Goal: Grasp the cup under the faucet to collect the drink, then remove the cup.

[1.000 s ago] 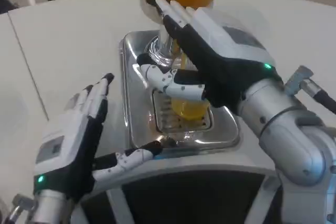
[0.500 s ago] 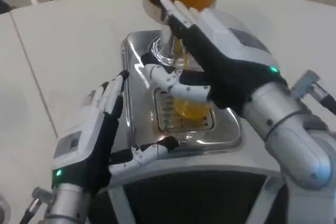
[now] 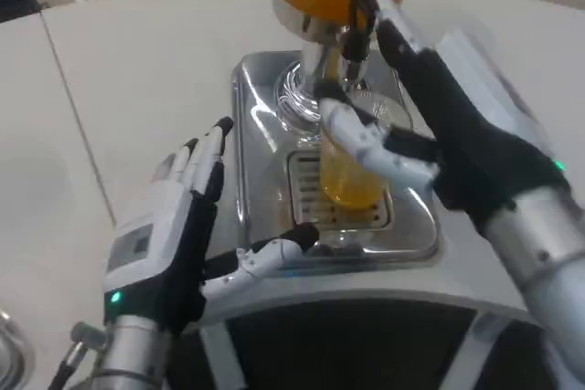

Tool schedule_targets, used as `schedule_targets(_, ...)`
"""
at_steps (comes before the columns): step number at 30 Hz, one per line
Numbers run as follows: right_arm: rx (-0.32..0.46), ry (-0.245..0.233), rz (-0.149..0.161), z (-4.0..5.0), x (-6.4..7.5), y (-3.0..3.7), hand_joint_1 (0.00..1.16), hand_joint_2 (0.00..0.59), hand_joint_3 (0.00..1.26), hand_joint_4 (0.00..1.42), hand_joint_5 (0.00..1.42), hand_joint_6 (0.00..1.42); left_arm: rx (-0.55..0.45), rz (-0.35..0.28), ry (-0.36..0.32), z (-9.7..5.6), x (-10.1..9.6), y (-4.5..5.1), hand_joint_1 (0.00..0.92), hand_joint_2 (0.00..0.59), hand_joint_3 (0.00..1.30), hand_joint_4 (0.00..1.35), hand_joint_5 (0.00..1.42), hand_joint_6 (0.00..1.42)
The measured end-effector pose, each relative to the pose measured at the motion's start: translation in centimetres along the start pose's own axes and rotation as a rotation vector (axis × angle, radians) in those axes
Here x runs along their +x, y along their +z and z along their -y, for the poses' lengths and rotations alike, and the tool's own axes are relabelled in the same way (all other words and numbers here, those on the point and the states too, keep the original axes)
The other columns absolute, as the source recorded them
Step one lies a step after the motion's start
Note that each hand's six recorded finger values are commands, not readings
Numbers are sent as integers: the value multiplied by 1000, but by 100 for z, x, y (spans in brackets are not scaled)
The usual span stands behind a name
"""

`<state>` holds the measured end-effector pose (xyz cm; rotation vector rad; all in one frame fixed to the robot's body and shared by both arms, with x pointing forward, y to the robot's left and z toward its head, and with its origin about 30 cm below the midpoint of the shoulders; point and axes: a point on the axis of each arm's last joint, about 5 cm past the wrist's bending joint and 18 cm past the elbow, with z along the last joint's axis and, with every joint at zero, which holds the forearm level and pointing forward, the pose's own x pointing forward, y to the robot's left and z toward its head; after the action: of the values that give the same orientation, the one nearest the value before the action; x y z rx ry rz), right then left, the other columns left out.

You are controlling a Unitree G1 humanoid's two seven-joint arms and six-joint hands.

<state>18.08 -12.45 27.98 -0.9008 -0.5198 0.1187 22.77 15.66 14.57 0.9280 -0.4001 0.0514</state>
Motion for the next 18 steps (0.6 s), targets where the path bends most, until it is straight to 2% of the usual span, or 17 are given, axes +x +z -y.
schedule_targets(2, -133, 45, 30, 91, -101, -21, 465, 514, 0, 0, 0, 0, 0, 2, -4, 10, 1, 6, 113, 36, 0, 0, 0, 0)
schedule_targets(3, -186, 69, 59, 129, -144, -10, 467, 514, 0, 0, 0, 0, 0, 3, -7, 15, 2, 8, 113, 37, 0, 0, 0, 0)
schedule_targets(5, -246, 115, 109, 147, -205, 9, 493, 502, 0, 0, 0, 0, 2, 14, -13, 30, 15, 28, 113, 39, 0, 0, 0, 0)
schedule_targets(7, -261, 136, 112, 146, -240, -3, 497, 502, 0, 0, 0, 0, 13, 21, -12, 29, 31, 36, 113, 39, 0, 0, 0, 0)
schedule_targets(10, -292, 165, 93, 132, -295, -55, 521, 492, 0, 0, 0, 0, 21, 27, -12, 32, 55, 44, 127, 58, 0, 0, 0, 0)
schedule_targets(12, -316, 181, 98, 123, -331, -77, 537, 501, 0, 0, 0, 0, 20, 26, -15, 45, 59, 49, 132, 60, 0, 0, 0, 0)
schedule_targets(14, -338, 189, 108, 113, -374, -96, 577, 479, 0, 0, 0, 0, 15, 23, -18, 60, 62, 55, 133, 60, 0, 0, 0, 0)
schedule_targets(18, -387, 182, 117, 78, -540, -200, 606, 466, 0, 0, 0, 0, 14, 31, -23, 82, 83, 81, 145, 52, 0, 0, 0, 0)
